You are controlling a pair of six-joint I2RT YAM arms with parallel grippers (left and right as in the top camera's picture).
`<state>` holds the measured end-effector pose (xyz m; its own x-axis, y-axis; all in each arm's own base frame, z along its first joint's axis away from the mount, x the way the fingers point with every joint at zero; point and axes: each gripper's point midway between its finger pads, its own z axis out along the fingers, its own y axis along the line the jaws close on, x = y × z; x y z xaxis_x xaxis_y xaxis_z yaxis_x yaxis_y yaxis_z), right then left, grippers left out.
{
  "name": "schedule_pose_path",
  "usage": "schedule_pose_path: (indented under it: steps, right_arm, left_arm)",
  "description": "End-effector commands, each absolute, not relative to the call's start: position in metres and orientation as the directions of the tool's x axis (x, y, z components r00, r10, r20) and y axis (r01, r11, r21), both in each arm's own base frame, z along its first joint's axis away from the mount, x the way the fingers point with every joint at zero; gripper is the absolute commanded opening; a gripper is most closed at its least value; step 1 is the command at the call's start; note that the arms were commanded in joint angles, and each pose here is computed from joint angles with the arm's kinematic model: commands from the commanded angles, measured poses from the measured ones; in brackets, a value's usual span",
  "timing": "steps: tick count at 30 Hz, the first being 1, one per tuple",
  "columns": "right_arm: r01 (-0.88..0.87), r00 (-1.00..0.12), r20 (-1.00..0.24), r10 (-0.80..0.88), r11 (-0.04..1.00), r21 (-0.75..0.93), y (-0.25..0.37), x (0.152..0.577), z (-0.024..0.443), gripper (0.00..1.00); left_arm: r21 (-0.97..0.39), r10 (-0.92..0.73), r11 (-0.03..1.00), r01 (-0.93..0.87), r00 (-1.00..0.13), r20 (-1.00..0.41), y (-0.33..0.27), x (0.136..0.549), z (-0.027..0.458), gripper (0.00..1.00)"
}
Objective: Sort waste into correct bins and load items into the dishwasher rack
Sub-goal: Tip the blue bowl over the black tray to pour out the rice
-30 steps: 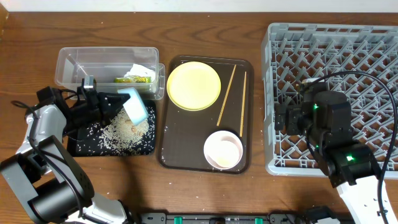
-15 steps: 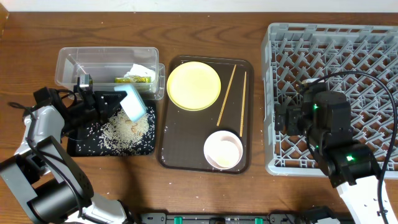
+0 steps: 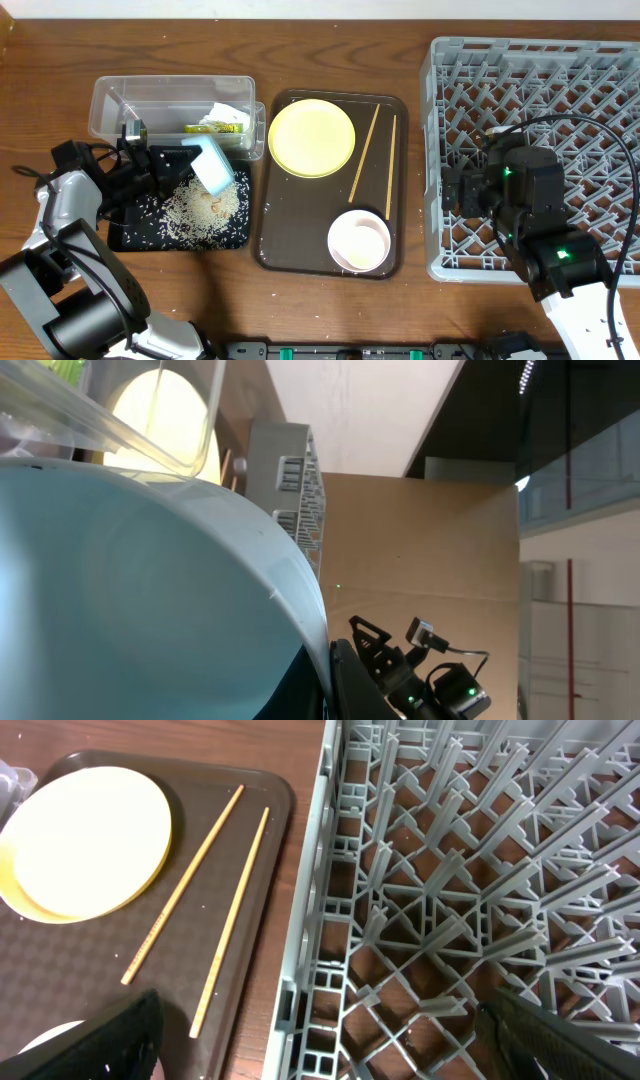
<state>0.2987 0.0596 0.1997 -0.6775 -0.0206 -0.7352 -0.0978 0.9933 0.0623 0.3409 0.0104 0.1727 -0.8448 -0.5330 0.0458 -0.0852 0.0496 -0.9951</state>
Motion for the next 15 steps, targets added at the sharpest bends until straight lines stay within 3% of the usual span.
schedule_pose_path:
  steps: [1,10,15]
  right_arm:
    - [-0.081,-0.661,-0.75,-0.008,0.995,0.061,0.053,0.303,0.21,0.99]
    - [-0.081,-0.66,-0.751,-0.008,0.995,0.061,0.053,0.303,0.21,0.99]
    - [-0.081,-0.653,-0.757,-0.006,0.995,0.062,0.054,0.304,0.211,0.99]
  left_arm:
    - [-0.998,-0.538,0.026,-0.056,-0.842,0.033,0.012,0.339,0.178,0.06]
    - [-0.998,-0.514,0.063,-0.026,-0.858,-0.01,0.001,0.337,0.186,0.06]
    - [-0.971,-0.436,0.239,-0.004,-0.894,-0.104,-0.028,0.33,0.185,0.06]
